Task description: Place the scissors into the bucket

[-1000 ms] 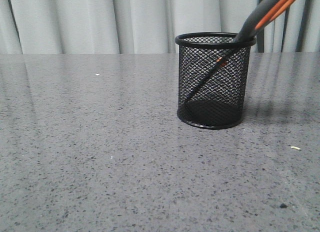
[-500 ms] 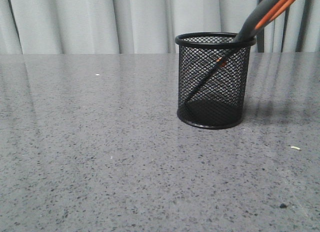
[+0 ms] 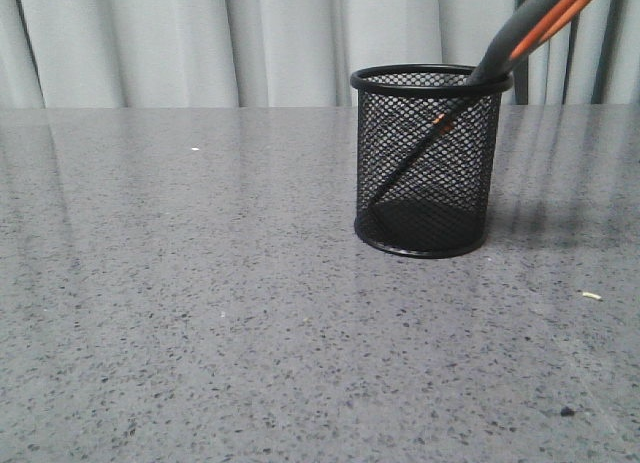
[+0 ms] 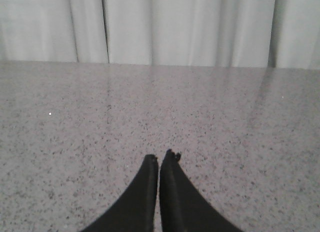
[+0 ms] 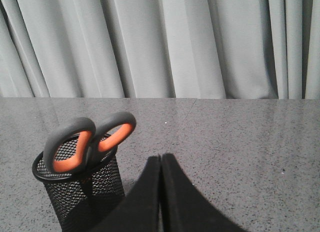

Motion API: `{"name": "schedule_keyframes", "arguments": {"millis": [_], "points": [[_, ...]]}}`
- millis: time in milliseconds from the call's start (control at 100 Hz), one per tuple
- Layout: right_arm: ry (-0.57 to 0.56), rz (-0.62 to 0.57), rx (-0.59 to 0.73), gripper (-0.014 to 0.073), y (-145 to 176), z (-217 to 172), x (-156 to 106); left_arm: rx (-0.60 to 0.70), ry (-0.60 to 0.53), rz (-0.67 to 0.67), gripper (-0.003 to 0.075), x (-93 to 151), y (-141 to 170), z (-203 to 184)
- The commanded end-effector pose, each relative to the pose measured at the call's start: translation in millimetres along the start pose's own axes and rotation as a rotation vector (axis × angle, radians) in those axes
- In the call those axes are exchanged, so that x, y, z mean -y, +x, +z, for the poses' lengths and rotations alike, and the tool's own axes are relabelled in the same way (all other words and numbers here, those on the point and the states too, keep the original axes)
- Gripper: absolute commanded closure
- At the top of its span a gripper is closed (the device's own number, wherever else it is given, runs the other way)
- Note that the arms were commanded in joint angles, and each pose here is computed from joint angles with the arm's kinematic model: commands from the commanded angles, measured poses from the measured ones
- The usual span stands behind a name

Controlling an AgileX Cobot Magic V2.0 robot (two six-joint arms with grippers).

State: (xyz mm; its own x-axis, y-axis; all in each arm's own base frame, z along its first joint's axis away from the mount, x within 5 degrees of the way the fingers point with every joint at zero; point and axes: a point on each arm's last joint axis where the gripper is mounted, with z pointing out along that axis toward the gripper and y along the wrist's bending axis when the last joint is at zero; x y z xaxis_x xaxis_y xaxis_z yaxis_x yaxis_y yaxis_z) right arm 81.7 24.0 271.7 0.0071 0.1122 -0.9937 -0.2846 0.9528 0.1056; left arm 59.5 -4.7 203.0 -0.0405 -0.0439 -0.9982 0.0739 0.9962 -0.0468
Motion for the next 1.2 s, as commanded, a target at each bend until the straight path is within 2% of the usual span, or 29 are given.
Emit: {"name": "schedule_keyframes", "arguments": {"millis": [0, 30, 200, 970, 1190], "points": [[0.016, -0.002, 0.101, 0.0661, -16, 0, 1, 0.121, -0.014, -0.017, 0.0740, -2, 1, -3], [0.016, -0.002, 0.101, 0.0661, -16, 0, 1, 0.072, -0.019, -0.018, 0.0740, -2, 6, -4], [0.016, -0.002, 0.099, 0.0661, -16, 0, 1, 0.037, -0.045, -0.018, 0.0740, -3, 9, -4], [0.016, -0.002, 0.099, 0.0661, -16, 0, 1, 0.033, -0.043, -0.018, 0.0740, -3, 9, -4], [0.021, -0.122, 0.097, 0.0661, -2, -4, 2, 0.033, -0.043, -0.018, 0.0740, -3, 9, -4]]}}
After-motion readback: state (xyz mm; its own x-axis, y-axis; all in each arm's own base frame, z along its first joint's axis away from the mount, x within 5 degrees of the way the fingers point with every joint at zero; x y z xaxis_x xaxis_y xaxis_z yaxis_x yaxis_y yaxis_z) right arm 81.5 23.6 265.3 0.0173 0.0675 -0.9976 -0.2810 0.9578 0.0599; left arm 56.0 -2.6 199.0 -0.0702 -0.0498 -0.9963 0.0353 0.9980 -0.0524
